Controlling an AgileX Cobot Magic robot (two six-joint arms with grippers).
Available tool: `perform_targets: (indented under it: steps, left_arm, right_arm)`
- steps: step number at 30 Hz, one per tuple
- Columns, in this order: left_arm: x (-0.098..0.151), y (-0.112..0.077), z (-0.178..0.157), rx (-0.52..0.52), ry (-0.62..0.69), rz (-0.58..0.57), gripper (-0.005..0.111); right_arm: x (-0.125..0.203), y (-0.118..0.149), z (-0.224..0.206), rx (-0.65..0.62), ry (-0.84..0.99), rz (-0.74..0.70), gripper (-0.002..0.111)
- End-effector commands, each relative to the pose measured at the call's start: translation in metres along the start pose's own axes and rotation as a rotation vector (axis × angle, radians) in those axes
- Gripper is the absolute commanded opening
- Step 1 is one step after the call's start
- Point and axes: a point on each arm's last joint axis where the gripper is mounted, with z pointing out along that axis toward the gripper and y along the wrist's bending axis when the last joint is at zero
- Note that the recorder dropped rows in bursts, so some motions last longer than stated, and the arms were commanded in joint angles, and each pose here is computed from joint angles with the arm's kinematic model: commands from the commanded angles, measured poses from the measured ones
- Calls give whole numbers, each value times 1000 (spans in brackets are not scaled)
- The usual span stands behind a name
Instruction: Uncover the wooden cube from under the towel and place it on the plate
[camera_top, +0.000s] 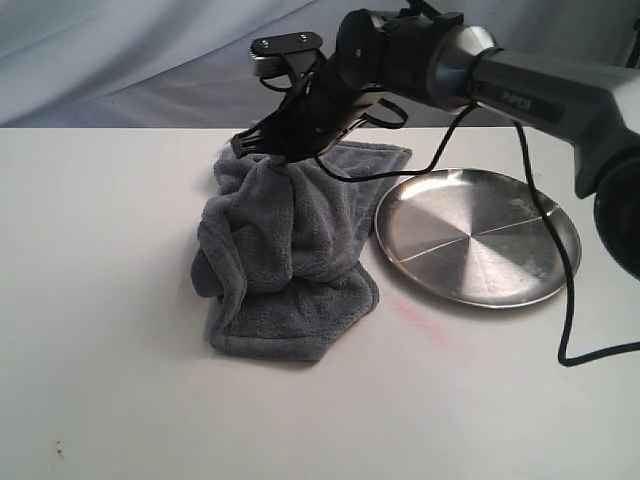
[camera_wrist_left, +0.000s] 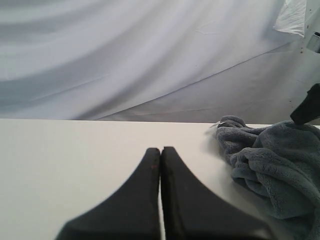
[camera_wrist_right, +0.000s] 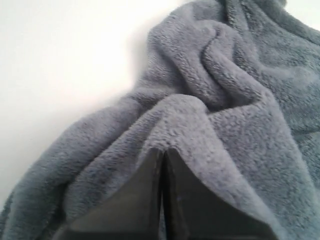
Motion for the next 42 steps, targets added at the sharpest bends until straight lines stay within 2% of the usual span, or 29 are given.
perform_targets:
  steps: [1, 6, 10, 17, 23, 27, 32, 39, 42]
  left_arm:
    - [1, 0, 0, 1, 1, -2, 1]
    - [1, 0, 0, 1, 1, -2, 1]
    - [1, 0, 0, 1, 1, -2, 1]
    - [1, 0, 0, 1, 1, 2, 1]
    - [1, 0, 0, 1, 1, 2, 1]
    - [1, 0, 0, 1, 1, -2, 1]
    - [1, 0, 0, 1, 1, -2, 1]
    - [1, 0, 0, 1, 1, -2, 1]
    - [1, 0, 0, 1, 1, -2, 1]
  right_arm:
    - [-3, 25, 2, -26, -34, -23, 0]
    - [5, 53, 5, -63, 22, -67, 0]
    - [20, 71, 5, -96, 166, -111, 0]
    - [52, 74, 4, -105, 348, -154, 0]
    - [69, 69, -29, -76, 333, -186, 0]
    - [82, 53, -48, -15, 306, -181, 0]
    - [88, 7, -52, 42, 310, -67, 0]
    - [59, -60, -62, 148, 82, 88, 0]
    - [40, -66, -49, 146, 69, 86, 0]
